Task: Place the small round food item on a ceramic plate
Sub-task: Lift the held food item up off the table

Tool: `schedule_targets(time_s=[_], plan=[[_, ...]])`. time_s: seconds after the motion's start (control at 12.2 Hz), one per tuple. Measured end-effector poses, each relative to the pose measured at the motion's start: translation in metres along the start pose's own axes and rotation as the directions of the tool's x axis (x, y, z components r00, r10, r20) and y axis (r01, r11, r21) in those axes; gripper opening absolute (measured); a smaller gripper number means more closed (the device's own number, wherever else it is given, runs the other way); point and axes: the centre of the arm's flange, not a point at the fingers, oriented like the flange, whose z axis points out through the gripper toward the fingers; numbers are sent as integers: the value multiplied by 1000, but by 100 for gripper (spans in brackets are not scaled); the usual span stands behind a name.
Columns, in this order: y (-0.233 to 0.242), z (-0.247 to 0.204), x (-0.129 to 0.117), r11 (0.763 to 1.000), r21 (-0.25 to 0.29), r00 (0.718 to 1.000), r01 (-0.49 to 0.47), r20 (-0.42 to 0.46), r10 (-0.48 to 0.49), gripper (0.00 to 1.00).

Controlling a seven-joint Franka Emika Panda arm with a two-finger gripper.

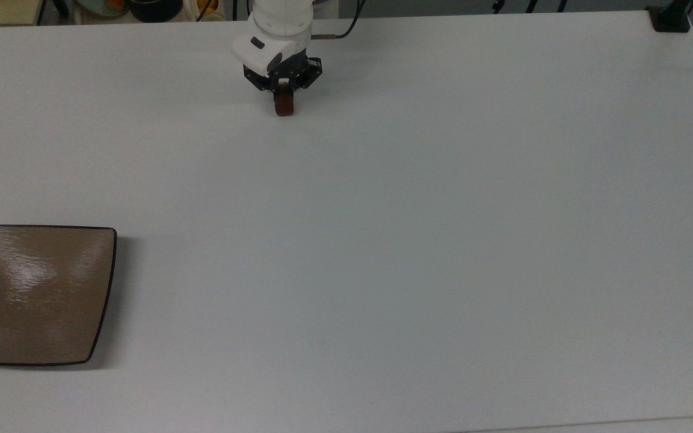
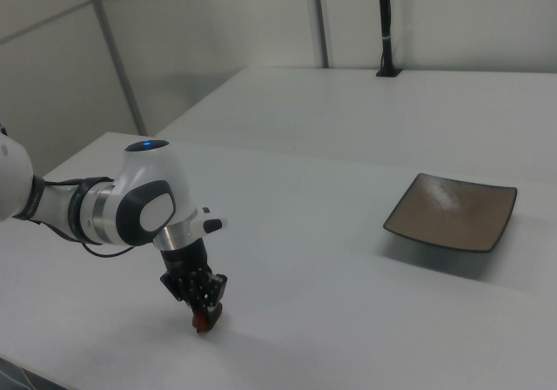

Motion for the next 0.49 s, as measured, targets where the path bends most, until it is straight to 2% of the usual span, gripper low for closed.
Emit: schedule_targets(time_s=[0.25, 0.49], plan=[[5, -5, 3, 1000, -1, 1000, -9, -11, 9, 24], [13, -32, 18, 1000, -7, 999, -22, -39, 22, 24]])
